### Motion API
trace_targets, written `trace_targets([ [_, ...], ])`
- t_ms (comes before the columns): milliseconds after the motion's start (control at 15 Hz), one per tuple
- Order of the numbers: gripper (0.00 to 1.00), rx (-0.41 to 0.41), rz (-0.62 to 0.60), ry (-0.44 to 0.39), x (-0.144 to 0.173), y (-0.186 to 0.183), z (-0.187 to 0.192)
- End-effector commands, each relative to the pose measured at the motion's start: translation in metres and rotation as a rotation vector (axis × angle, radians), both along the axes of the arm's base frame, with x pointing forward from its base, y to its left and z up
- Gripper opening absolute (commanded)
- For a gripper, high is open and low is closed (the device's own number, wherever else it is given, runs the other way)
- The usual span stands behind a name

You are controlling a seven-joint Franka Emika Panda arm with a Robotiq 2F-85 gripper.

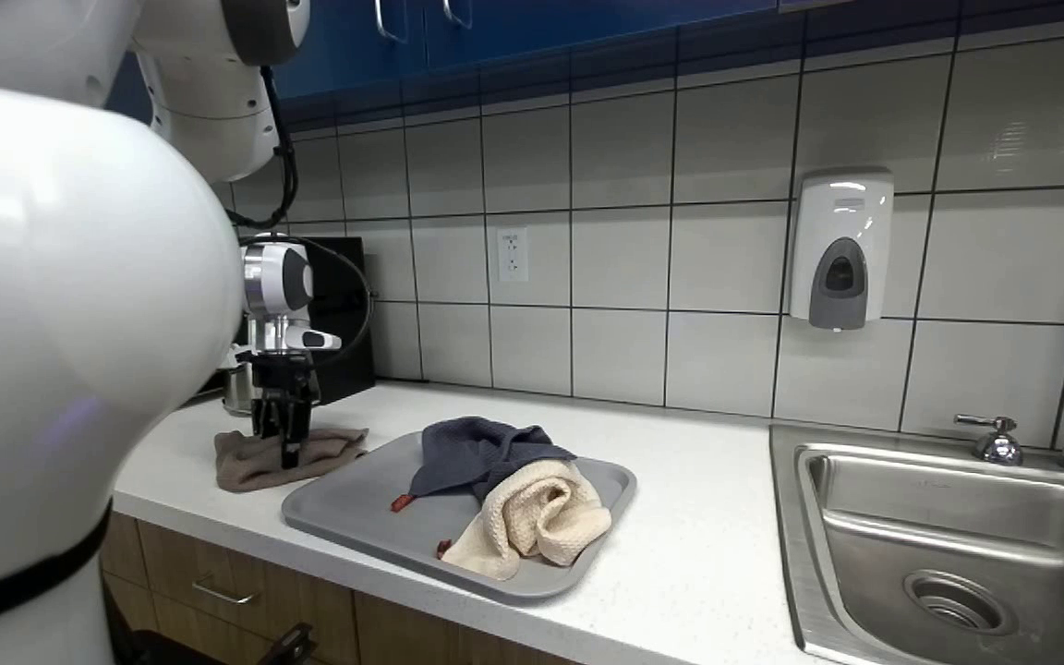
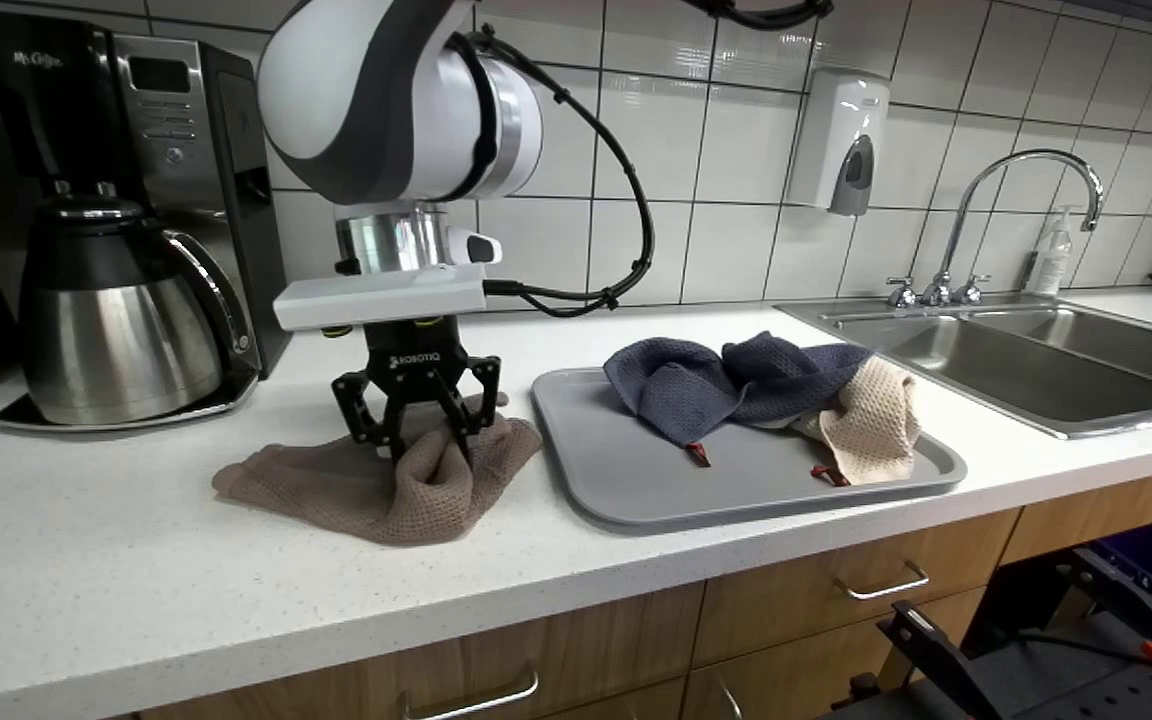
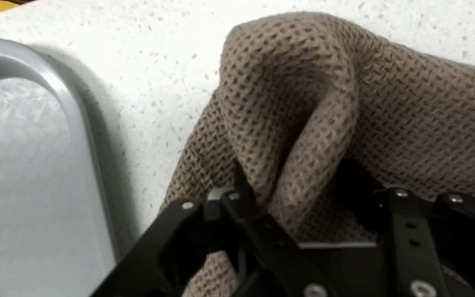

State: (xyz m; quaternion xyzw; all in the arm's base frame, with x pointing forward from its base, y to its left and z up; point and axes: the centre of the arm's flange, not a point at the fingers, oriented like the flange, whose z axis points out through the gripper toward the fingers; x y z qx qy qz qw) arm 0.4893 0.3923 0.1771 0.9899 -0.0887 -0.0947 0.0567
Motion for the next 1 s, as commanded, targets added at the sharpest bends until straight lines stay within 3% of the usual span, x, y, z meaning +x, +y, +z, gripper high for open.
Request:
trace_targets([
  [0, 0.27, 0.006, -0.013, -0.009, -0.004, 0.004, 0.012],
  [267, 0.0, 0.013, -0.004, -0.032, -0.002, 0.007, 0.023],
  [933, 0.02, 0.043, 0.048, -0.126, -0.007, 0.023, 0.07],
])
